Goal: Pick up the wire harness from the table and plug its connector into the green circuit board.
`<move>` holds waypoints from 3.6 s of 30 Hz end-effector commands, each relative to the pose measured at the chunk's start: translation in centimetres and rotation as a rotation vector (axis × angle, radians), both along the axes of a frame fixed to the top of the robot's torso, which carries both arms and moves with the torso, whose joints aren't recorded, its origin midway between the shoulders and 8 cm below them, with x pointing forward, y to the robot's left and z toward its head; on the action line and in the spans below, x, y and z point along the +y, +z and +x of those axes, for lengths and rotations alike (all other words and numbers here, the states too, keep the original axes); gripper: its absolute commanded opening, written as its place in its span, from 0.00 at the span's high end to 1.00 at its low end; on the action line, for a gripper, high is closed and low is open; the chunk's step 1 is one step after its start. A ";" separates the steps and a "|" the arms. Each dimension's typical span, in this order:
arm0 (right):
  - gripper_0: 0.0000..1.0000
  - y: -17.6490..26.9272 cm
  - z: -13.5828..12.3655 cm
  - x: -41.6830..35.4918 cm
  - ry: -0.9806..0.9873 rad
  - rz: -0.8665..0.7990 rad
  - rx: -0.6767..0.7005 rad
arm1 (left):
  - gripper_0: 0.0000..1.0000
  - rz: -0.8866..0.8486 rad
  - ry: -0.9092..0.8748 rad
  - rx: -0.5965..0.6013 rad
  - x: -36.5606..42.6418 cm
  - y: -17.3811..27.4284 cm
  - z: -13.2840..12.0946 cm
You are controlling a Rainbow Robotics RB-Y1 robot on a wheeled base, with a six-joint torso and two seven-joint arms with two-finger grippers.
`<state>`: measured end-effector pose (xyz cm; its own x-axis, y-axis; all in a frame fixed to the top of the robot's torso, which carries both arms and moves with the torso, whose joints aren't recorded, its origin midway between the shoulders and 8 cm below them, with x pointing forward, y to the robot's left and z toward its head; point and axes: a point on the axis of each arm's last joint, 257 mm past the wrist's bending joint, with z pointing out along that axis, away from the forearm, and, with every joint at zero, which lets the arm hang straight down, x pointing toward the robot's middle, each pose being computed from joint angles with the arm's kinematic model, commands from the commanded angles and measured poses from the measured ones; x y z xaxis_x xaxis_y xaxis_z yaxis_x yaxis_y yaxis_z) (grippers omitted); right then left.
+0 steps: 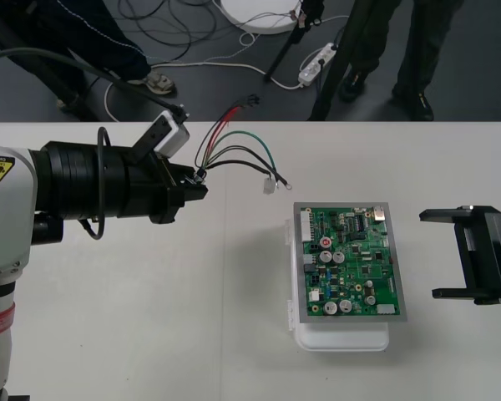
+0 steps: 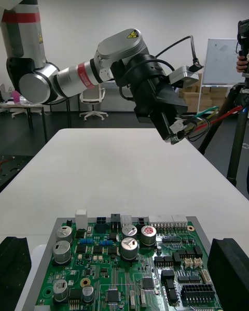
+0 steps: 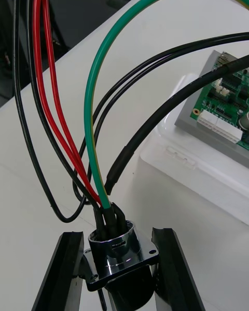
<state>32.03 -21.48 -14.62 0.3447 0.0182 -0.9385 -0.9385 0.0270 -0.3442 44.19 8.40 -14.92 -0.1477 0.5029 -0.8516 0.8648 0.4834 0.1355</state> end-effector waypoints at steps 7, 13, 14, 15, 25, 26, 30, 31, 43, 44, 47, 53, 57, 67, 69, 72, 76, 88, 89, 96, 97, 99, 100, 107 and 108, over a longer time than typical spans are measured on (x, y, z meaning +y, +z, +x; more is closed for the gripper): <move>0.00 0.7 -0.3 1.0 0.043 0.009 0.040 | 1.00 -0.096 -0.121 -0.156 -3.4 2.9 -1.8; 0.00 0.7 -0.3 1.0 0.043 0.009 0.047 | 1.00 -0.147 -0.162 -0.179 -4.7 3.7 -2.6; 0.00 0.7 -0.3 1.0 0.044 0.009 0.052 | 1.00 -0.148 -0.170 -0.195 -4.9 3.8 -2.7; 0.00 0.8 -0.3 1.0 0.044 0.009 0.054 | 1.00 -0.149 -0.174 -0.207 -5.0 3.9 -2.7; 0.00 0.9 -0.4 1.1 0.050 0.012 0.077 | 1.00 -0.112 -0.220 -0.329 -6.0 4.0 -2.7; 0.00 0.9 -0.4 1.1 0.050 0.012 0.079 | 1.00 -0.107 -0.221 -0.334 -6.1 4.0 -2.6; 0.00 1.0 -0.4 1.2 0.052 0.014 0.084 | 1.00 -0.081 -0.233 -0.381 -6.3 3.9 -2.4; 0.00 1.0 -0.4 1.2 0.054 0.014 0.085 | 1.00 -0.080 -0.236 -0.385 -6.4 4.0 -2.5; 0.00 1.3 -0.7 1.3 0.065 0.019 0.081 | 1.00 -0.056 -0.266 -0.476 -6.3 4.7 -2.3; 0.00 1.3 -0.8 1.3 0.068 0.020 0.080 | 1.00 -0.055 -0.266 -0.475 -6.3 4.7 -2.4; 0.00 1.6 -1.0 1.4 0.078 0.027 0.083 | 1.00 -0.060 -0.273 -0.483 -6.4 4.8 -2.5; 0.00 2.7 -1.4 1.9 0.099 0.045 0.102 | 1.00 -0.076 -0.276 -0.483 -6.5 5.1 -2.7; 0.00 3.1 -1.5 2.1 0.108 0.045 0.177 | 1.00 -0.082 -0.273 -0.482 -6.4 5.3 -2.6; 0.00 5.8 -1.1 3.0 0.085 0.052 0.252 | 1.00 -0.084 -0.246 -0.470 -6.0 5.2 -2.2; 0.00 6.5 -1.1 3.4 0.075 0.057 0.255 | 1.00 -0.084 -0.236 -0.469 -5.9 5.3 -2.0; 0.00 7.6 -1.2 4.0 0.045 0.068 0.267 | 1.00 -0.076 -0.221 -0.465 -5.6 5.1 -1.6; 0.00 8.7 -1.4 4.7 -0.008 0.084 0.292 | 1.00 -0.063 -0.202 -0.465 -5.4 4.9 -1.1; 0.00 11.0 -1.8 6.4 -0.099 0.114 0.374 | 1.00 -0.040 -0.156 -0.461 -5.2 4.6 0.0; 0.00 11.1 -1.9 6.6 -0.102 0.116 0.380 | 1.00 -0.039 -0.155 -0.460 -5.2 4.6 0.0; 0.00 12.2 -1.3 8.7 -0.190 0.151 0.403 | 1.00 -0.052 -0.143 -0.455 -5.3 4.8 0.1; 0.00 12.4 -1.0 9.0 -0.211 0.158 0.404 | 1.00 -0.055 -0.138 -0.454 -5.2 4.8 0.2; 0.00 12.7 -0.7 9.5 -0.237 0.170 0.412 | 1.00 -0.057 -0.136 -0.453 -5.3 4.9 0.2; 0.00 12.9 -0.4 9.7 -0.257 0.177 0.416 | 1.00 -0.060 -0.135 -0.452 -5.3 4.9 0.2; 0.00 14.2 0.1 11.3 -0.326 0.210 0.500 | 1.00 -0.065 -0.122 -0.449 -5.7 5.0 0.4; 0.00 14.2 0.3 11.5 -0.340 0.210 0.509 | 1.00 -0.069 -0.120 -0.449 -5.7 5.1 0.5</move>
<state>33.02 -10.66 -1.39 -0.1051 0.2031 -0.9735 -0.9143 0.3652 0.1749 44.34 3.65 -12.10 0.3280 0.4988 -0.8023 0.7925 0.3169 0.5211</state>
